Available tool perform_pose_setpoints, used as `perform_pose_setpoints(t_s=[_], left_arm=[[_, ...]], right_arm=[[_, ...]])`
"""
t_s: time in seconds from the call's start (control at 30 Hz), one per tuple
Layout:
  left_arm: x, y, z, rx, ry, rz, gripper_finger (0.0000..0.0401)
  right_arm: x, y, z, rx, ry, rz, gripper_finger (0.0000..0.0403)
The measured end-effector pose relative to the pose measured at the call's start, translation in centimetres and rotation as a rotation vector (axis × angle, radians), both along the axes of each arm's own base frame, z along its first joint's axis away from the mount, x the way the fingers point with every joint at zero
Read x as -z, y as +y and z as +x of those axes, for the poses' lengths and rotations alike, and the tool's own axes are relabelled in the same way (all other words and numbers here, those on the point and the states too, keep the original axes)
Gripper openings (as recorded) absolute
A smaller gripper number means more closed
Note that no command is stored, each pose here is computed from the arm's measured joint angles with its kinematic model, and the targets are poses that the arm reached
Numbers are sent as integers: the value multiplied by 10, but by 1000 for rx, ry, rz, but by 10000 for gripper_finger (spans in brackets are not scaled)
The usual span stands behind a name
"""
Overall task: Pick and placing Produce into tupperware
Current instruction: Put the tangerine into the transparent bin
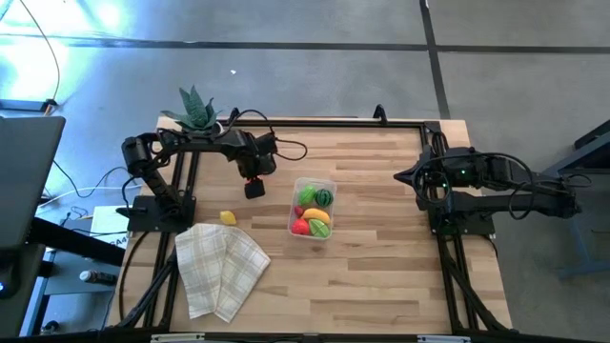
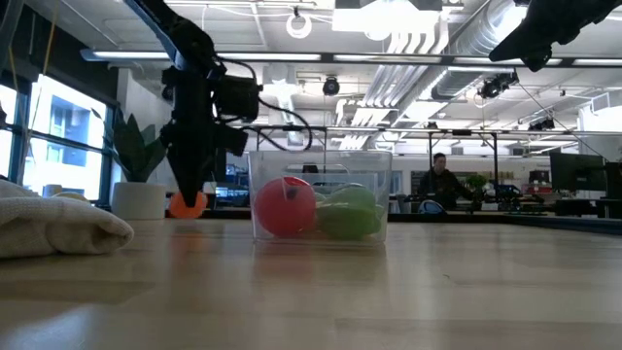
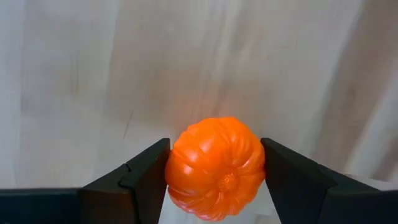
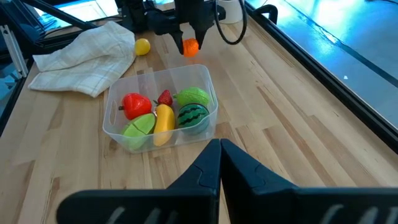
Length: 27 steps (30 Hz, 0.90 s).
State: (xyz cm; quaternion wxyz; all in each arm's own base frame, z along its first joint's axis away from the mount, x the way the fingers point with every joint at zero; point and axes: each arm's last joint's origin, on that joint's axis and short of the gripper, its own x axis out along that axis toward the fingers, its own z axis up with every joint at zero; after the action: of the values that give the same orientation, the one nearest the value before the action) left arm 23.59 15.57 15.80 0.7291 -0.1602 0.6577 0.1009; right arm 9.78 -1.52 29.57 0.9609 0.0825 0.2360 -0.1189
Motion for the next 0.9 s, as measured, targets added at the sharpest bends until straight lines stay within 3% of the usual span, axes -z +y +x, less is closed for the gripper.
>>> perform_pose_setpoints(t_s=[0.27, 0.47, 0.73, 0.9], left_arm=[[-46, 6, 19, 122, -146, -22, 220], [-101, 0, 37, 239, -286, 50, 219], [-172, -45, 73, 524, -513, 187, 224], [-176, -75, 100, 645, -595, 240, 224]], right_arm=[[0, 0, 0, 0, 0, 0, 0], [0, 0, 0, 0, 0, 0, 0], [0, 0, 0, 0, 0, 0, 0], [0, 0, 0, 0, -1, 0, 0]])
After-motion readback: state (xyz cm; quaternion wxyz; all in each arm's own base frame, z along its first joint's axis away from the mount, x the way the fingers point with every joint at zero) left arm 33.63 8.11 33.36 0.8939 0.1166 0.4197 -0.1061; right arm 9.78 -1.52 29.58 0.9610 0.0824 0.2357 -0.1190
